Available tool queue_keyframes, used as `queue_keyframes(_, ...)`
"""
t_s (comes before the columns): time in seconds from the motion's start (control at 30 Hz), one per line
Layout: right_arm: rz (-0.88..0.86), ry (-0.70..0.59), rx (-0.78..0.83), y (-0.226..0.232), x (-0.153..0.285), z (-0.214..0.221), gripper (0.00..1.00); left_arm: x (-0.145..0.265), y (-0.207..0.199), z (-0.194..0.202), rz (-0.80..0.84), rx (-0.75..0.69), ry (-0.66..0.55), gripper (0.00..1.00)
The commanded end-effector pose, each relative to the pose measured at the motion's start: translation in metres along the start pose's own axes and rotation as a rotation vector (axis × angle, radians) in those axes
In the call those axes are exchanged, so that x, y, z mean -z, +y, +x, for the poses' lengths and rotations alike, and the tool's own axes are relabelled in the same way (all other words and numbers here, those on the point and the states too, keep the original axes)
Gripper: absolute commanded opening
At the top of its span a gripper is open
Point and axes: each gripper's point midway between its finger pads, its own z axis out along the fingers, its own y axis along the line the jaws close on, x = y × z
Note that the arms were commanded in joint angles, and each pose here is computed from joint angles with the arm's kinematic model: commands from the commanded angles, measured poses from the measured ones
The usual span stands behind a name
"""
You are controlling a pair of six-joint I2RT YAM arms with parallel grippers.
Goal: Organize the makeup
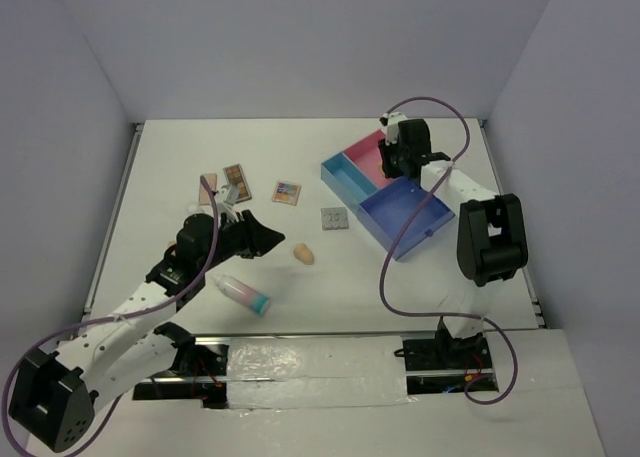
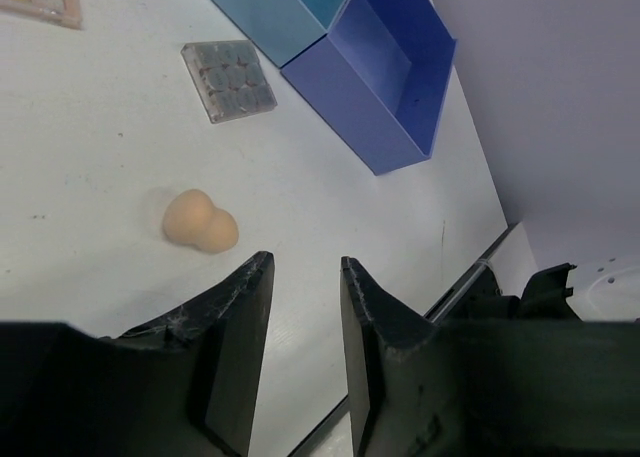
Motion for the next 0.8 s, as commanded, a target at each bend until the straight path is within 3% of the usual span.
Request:
queue_keyframes(0.0,0.021,-0.108,0.005,-0.009,0.000,-0.043,0.38,0.000,0.000,-0.003,-0.010,0.013,-0.027,0.45)
queue_keyframes(0.17,-0.018,-0.120,0.030,-0.003,0.006,-0.050,0.70,-0.008,0.001,0.005,-0.027,0.027,0.001,0.36)
queue_keyframes(0.33,-0.155,-0.120,0.063,0.010,0.036,-0.060,0.91,-0.027,0.001,0.016,-0.123,-0.001,0.080,0.31)
queue_keyframes(0.37,-0.204,-0.125,0.117,0.015,0.045,-0.061,0.92,-0.031,-0.002,0.023,-0.133,-0.009,0.106,0.33)
queue_keyframes(0.47,-0.493,-0.164,0.246,0.052,0.090,-0.057,0.92,-0.046,0.012,0.042,-0.245,0.002,0.189,0.51)
queue_keyframes(0.5,-0.608,-0.195,0.271,0.070,0.116,-0.057,0.90,-0.049,0.006,0.041,-0.254,0.017,0.204,0.62)
queue_keyframes(0.6,-0.700,-0.215,0.351,0.085,0.143,-0.040,0.82,-0.058,0.023,0.054,-0.392,0.031,0.250,0.71)
queue_keyframes(0.77,-0.736,-0.227,0.392,0.097,0.174,-0.015,0.69,-0.073,0.051,0.084,-0.562,0.052,0.357,0.66)
